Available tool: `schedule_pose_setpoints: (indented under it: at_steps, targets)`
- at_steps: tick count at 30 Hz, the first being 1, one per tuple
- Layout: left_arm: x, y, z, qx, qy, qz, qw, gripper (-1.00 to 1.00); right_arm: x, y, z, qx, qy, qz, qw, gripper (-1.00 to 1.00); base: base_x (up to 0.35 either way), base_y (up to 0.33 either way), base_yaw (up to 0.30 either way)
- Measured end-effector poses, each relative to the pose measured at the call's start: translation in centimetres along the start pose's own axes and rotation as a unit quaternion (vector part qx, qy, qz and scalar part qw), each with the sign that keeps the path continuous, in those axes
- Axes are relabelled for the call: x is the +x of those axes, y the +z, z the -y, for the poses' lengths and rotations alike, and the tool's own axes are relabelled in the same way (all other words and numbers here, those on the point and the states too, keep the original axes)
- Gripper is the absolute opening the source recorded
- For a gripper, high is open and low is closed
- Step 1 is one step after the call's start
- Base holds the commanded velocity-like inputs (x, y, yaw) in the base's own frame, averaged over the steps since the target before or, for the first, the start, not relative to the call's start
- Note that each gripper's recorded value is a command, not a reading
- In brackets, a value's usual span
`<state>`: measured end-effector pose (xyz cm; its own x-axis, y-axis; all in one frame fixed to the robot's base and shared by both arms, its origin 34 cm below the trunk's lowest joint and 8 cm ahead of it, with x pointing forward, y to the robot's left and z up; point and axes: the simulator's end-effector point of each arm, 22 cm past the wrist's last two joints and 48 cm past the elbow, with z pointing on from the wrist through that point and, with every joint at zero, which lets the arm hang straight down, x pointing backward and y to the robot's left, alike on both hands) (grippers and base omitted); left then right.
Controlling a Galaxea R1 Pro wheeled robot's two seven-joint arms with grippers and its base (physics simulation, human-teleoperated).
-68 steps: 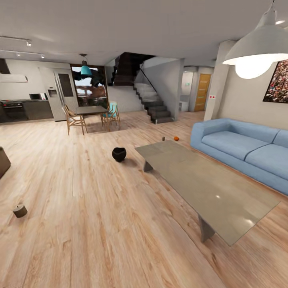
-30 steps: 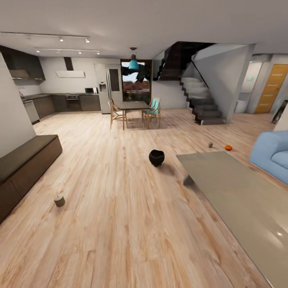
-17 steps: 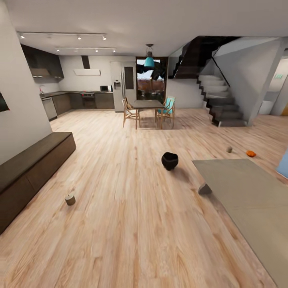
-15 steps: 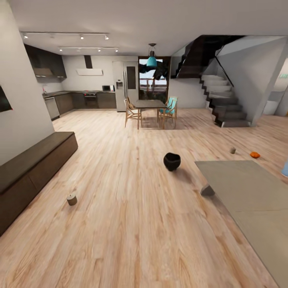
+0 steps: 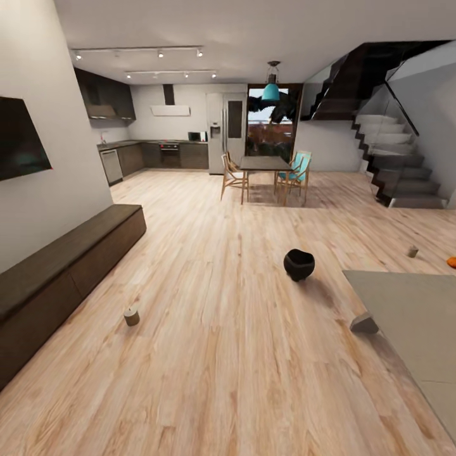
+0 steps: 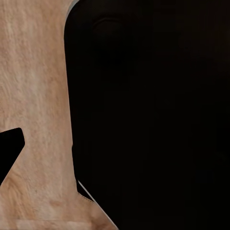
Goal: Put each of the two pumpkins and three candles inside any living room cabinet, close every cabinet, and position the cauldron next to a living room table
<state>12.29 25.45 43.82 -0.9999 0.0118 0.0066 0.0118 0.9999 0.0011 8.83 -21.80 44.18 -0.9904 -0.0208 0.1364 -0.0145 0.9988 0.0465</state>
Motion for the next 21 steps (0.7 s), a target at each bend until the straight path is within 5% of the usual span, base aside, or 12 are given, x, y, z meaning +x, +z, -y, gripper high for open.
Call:
schedule_pose_setpoints:
  at_steps: [21]
  targets:
    - [0.06, 0.00, -0.04, 0.000, 0.000, -0.001, 1.0000, 1.00, -0.07, 0.00, 0.25, 0.002, 0.012, 0.000, 0.9999, 1.00, 0.337, 0.000, 0.016]
